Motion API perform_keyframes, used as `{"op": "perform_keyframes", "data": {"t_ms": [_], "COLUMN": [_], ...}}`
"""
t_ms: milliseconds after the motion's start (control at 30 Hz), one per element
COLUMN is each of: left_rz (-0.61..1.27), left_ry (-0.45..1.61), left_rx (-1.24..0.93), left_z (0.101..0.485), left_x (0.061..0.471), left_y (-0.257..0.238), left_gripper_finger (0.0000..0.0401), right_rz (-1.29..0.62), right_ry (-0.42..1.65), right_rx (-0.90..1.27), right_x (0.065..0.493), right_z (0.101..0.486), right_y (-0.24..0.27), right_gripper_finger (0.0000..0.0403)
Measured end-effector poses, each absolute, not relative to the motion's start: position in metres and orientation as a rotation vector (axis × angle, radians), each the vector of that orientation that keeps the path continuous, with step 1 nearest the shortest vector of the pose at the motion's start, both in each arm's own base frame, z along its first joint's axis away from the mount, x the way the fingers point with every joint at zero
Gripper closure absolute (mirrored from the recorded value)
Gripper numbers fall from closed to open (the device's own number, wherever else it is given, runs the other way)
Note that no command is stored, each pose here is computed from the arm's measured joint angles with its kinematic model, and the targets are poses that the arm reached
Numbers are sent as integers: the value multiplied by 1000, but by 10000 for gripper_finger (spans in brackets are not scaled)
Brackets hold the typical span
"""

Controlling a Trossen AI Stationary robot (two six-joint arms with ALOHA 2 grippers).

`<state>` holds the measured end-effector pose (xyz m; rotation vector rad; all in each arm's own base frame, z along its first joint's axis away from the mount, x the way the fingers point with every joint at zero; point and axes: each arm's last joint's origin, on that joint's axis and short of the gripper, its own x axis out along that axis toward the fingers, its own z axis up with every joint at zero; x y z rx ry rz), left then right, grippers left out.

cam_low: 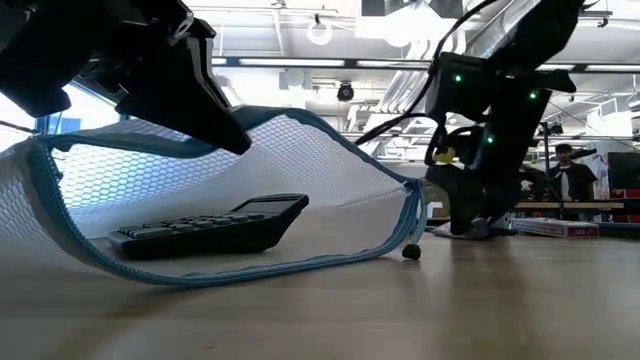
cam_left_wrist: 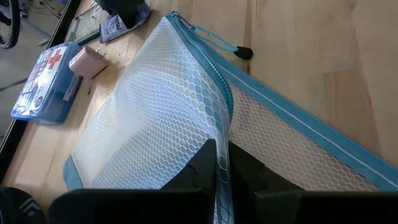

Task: Unpack backpack
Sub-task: Put the purple chocolate bar in the blue zipper bag

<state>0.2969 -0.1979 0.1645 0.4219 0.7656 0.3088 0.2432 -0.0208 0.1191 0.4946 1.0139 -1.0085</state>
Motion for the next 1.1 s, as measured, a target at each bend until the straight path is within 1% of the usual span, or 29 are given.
{"op": "perform_keyframes", "data": {"t_ms": [100,167,300,333,433,500,700,767,967,1100], "left_rz": [308,308,308,309,323,338,400,401,442,450], "left_ry": [766,766,766,766,757,747,707,705,669,662], "left_rx": [422,422,422,421,421,425,403,401,385,388], "left_z": [164,164,164,164,165,165,166,166,168,168], "left_x": [297,297,297,297,297,297,297,297,298,299], "left_y": [-198,-198,-198,-198,-198,-197,-196,-196,-195,-195], "left_gripper_finger": [401,401,401,401,401,401,401,401,401,401], "right_rz": [-986,-959,-870,-845,-771,-669,-159,-43,64,-6], "right_ry": [1011,1022,1073,1089,1110,1097,1001,955,921,932], "right_rx": [498,492,438,417,380,386,461,456,422,464], "right_x": [245,247,255,257,267,274,289,288,291,294], "right_z": [119,121,132,136,155,166,189,193,197,194], "right_y": [-17,-13,1,6,27,48,121,138,145,136], "right_gripper_finger": [215,261,371,386,390,396,402,402,403,403]}}
